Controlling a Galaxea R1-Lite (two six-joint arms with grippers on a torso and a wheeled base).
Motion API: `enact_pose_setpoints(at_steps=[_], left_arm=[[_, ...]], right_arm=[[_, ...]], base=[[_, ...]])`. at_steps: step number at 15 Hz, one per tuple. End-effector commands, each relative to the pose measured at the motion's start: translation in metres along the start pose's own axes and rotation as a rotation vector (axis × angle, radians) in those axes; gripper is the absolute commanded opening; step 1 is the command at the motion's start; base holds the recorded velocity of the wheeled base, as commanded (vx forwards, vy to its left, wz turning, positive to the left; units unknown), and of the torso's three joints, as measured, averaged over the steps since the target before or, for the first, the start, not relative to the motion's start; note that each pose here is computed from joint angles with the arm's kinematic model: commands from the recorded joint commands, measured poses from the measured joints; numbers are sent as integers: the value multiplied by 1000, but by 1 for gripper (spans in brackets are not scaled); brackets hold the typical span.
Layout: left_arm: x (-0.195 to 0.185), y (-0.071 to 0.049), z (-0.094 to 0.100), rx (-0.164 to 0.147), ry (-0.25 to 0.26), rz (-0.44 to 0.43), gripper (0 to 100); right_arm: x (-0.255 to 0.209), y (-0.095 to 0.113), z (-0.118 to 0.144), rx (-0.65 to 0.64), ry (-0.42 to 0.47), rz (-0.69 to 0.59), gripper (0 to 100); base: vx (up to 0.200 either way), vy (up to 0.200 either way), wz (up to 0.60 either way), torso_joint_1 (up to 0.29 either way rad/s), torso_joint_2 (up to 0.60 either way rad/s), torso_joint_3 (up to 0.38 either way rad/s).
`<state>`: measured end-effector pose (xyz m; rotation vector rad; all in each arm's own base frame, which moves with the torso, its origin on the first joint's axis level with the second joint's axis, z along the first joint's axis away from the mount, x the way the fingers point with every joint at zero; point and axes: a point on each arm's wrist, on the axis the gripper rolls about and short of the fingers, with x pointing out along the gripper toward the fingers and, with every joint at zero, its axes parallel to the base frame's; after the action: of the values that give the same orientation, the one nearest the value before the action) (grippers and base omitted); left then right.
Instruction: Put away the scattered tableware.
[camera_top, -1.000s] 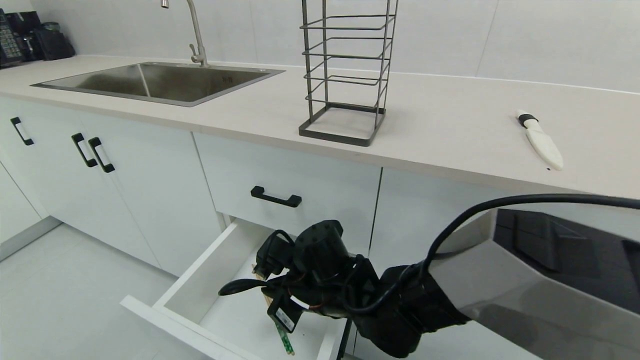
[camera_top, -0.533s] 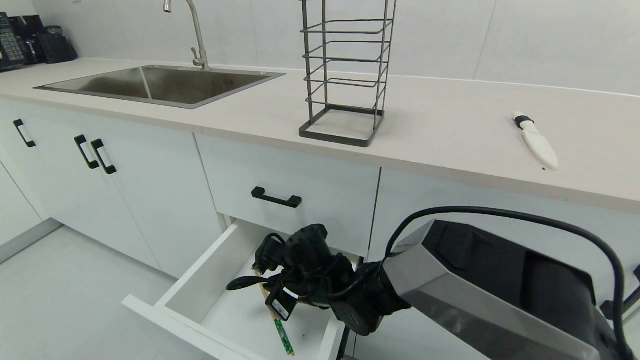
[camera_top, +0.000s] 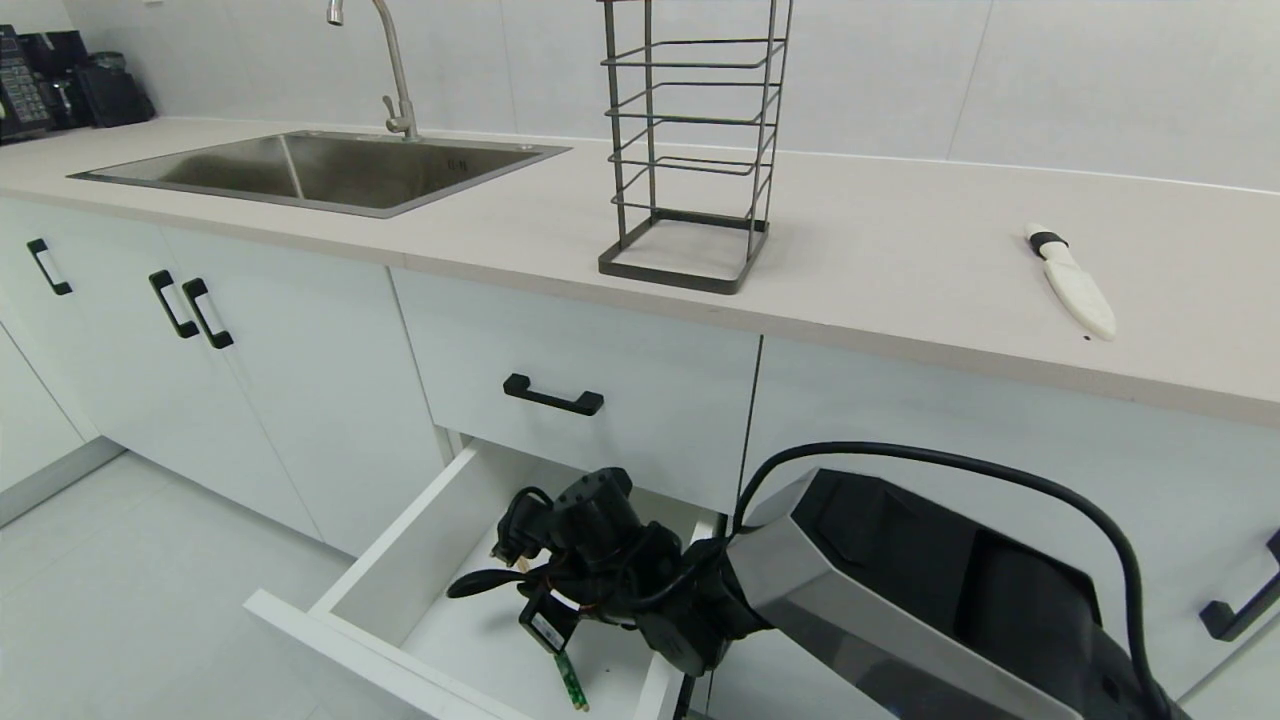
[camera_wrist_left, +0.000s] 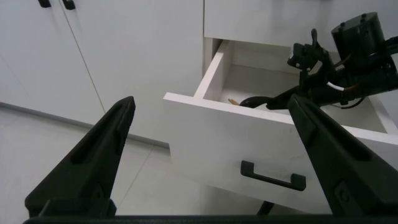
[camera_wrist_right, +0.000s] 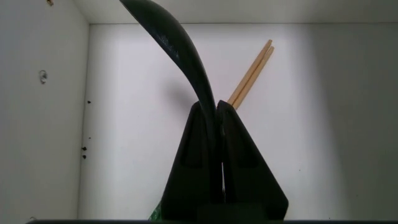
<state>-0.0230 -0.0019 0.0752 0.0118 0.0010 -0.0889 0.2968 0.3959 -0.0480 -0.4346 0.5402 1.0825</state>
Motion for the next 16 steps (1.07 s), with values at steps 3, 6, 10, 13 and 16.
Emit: enact_pose_setpoints(at_steps=[3, 6, 10, 13, 16], left_arm=[[0, 0, 0, 0, 2, 0, 100], [0, 0, 0, 0, 2, 0, 100], [0, 0, 0, 0, 2, 0, 100], [0, 0, 0, 0, 2, 0, 100], [0, 0, 0, 0, 2, 0, 100]], right_arm=[[12, -3, -4, -6, 5, -2, 0], [15, -3, -4, -16, 22, 2, 0], [18, -4, 0, -23, 53, 14, 100], [18, -4, 4, -60, -2, 4, 100], [-23, 1, 53, -82, -124, -8, 100]], base=[[0, 0, 0, 0, 0, 0], [0, 0, 0, 0, 0, 0], [0, 0, 0, 0, 0, 0], [0, 0, 0, 0, 0, 0], [0, 0, 0, 0, 0, 0]])
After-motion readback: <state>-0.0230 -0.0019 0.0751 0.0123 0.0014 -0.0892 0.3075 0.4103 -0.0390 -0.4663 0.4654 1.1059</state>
